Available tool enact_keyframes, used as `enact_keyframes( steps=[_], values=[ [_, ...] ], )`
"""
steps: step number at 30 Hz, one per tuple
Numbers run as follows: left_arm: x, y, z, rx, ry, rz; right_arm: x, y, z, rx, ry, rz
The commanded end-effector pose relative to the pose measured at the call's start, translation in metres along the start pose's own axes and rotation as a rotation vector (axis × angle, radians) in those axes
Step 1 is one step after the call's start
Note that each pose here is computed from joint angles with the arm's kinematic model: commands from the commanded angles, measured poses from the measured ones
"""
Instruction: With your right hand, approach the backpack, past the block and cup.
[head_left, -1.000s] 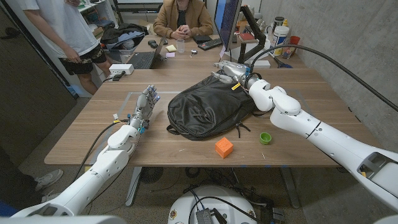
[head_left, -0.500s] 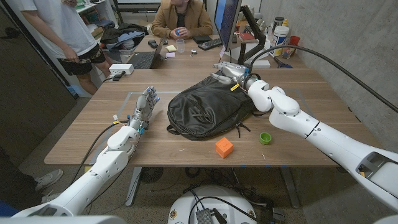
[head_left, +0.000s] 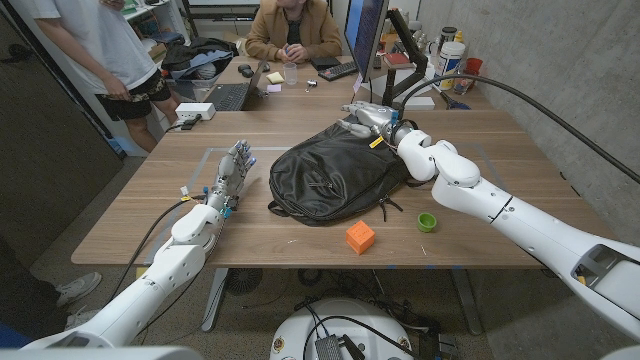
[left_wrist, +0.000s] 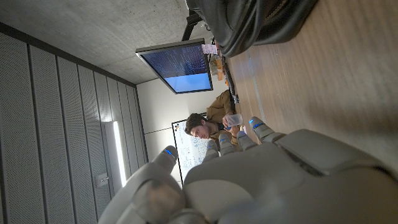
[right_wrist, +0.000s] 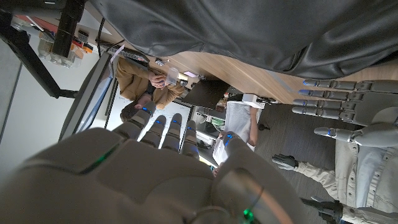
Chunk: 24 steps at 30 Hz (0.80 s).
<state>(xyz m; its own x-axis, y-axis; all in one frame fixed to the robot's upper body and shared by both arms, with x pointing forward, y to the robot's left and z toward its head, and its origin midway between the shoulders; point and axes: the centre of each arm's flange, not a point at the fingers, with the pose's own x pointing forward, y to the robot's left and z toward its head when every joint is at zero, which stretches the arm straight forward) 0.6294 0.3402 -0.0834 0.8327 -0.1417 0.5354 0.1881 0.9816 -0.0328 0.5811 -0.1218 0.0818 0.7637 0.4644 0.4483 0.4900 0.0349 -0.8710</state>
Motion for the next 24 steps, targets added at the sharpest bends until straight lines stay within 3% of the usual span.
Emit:
enact_keyframes(
  steps=[1, 24],
  values=[
    [-0.0047, 0.0004, -0.0001, -0.003, -0.004, 0.004, -0.0012, 0.0014, 0.0044, -0.011, -0.008, 0.008],
    [-0.0102, 0.0034, -0.0014, -0.003, 0.000, 0.009, 0.0031, 0.0106, 0.0104, -0.024, -0.013, 0.037]
  ],
)
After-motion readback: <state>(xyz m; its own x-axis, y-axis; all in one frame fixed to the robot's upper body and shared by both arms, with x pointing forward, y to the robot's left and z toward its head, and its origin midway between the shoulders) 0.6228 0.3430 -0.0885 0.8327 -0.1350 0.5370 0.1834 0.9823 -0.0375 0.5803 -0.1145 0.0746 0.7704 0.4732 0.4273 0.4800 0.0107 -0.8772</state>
